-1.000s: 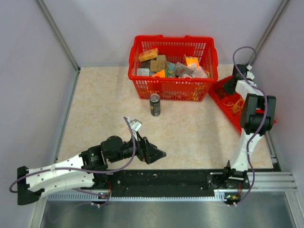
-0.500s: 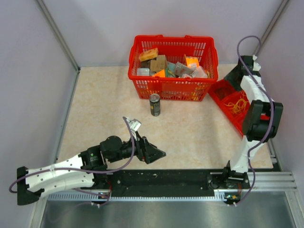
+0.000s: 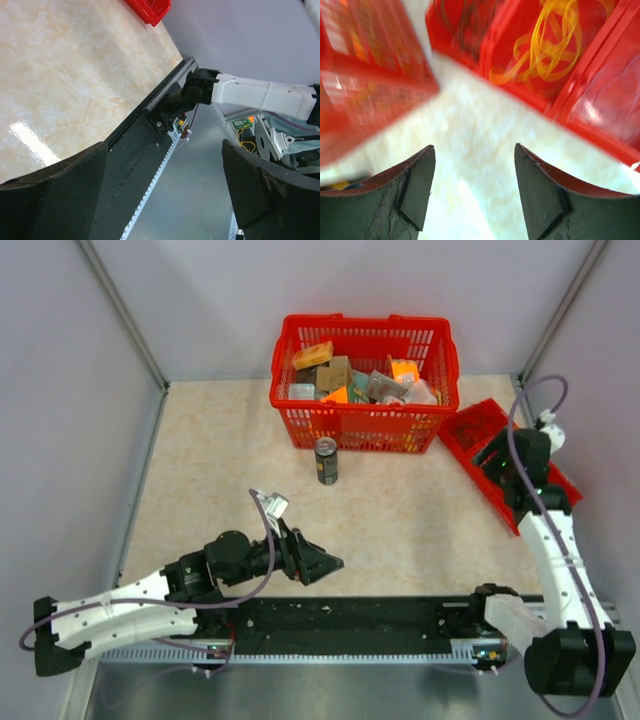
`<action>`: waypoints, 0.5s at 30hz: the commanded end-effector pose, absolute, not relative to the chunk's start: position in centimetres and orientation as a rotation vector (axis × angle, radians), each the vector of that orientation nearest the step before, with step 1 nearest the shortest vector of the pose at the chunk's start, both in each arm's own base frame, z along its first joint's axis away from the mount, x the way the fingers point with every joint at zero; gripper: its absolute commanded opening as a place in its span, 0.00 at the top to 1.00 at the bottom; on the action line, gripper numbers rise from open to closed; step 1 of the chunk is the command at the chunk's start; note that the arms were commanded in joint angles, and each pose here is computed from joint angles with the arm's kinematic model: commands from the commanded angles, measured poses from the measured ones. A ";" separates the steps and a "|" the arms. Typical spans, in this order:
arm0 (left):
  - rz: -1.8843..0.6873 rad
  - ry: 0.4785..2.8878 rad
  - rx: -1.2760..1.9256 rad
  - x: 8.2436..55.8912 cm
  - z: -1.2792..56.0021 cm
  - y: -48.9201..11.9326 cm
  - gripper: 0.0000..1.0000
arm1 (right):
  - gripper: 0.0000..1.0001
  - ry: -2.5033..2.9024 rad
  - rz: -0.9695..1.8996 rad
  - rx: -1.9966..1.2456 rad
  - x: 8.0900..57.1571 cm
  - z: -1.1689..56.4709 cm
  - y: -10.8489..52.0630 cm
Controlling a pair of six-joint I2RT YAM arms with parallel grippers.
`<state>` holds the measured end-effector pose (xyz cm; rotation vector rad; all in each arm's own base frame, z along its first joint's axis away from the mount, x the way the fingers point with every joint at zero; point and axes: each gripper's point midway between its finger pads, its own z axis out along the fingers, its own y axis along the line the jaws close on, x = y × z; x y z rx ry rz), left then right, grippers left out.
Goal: Untangle the cables
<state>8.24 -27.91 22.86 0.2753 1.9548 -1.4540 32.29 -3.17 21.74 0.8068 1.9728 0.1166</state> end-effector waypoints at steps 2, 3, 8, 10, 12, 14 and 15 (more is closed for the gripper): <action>-1.425 1.924 0.258 9.0 23.7 -27.7 0.01 | 0.37 2.142 0.319 0.601 25.6 15.5 3.7; -1.424 1.922 0.258 9.0 23.8 -27.6 0.01 | 0.38 2.161 0.348 0.570 24.2 14.8 4.5; -1.384 1.893 0.234 9.5 23.4 -26.6 0.01 | 0.38 2.271 0.758 0.328 18.9 14.5 12.0; -1.371 1.861 0.218 9.9 23.8 -26.0 0.01 | 0.36 2.304 0.891 0.223 17.9 15.5 14.5; -1.371 1.816 0.194 10.1 24.7 -25.3 0.01 | 0.34 2.277 0.975 0.125 17.5 17.4 16.0; -1.384 1.748 0.168 10.3 26.3 -24.4 0.01 | 0.32 2.213 1.003 0.062 17.6 19.6 16.4; -1.394 1.709 0.164 10.2 27.2 -23.9 0.01 | 0.32 2.168 1.007 0.023 17.6 21.0 16.4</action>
